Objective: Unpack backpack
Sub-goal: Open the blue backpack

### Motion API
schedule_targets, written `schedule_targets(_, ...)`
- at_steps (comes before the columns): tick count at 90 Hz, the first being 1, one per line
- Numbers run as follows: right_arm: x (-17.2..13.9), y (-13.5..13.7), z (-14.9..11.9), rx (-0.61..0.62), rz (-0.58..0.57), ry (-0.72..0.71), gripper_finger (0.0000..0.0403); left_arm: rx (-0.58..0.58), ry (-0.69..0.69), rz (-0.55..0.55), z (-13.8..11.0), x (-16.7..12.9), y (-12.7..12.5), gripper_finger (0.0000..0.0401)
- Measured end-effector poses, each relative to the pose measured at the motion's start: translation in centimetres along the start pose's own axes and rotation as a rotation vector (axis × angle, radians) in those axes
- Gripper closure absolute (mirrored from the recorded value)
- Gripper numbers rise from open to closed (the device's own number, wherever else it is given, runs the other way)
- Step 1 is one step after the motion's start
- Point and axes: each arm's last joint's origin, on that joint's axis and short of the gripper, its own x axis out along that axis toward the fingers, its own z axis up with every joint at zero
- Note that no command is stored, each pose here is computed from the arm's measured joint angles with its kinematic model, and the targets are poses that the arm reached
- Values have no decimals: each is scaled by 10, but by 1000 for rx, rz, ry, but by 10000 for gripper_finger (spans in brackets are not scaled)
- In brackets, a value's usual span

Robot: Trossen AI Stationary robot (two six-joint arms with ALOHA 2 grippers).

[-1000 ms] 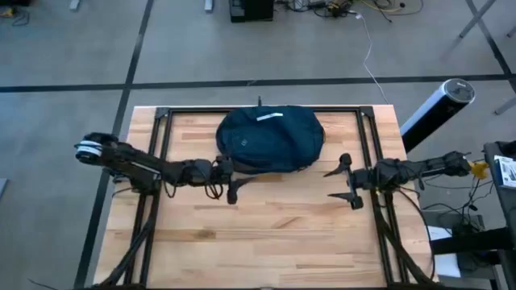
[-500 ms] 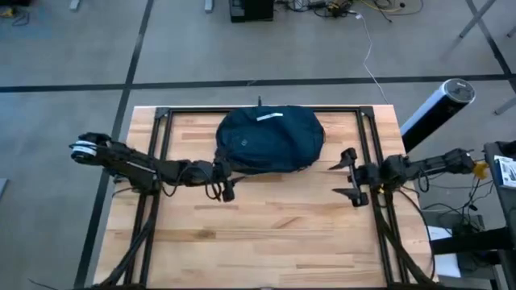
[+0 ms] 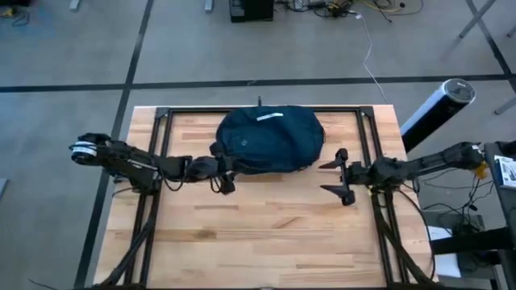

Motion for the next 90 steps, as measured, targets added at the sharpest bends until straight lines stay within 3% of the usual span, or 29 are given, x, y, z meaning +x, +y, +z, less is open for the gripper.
schedule_targets(19, 36, 2, -1, -102, -112, 219, 113, 41, 176, 19, 7, -1, 3, 158)
schedule_targets(48, 119, 14, -20, -205, -97, 531, 130, 183, 204, 109, 21, 0, 13, 162)
schedule_targets(57, 141, 18, -26, -206, -102, 562, 137, 154, 195, 128, 23, 4, 24, 170)
schedule_targets(69, 161, 20, -31, -217, -107, 583, 147, 121, 219, 35, 8, 12, 35, 184)
schedule_targets(90, 175, 19, -31, -290, -206, 588, 169, 65, 192, -25, -13, 26, 38, 210)
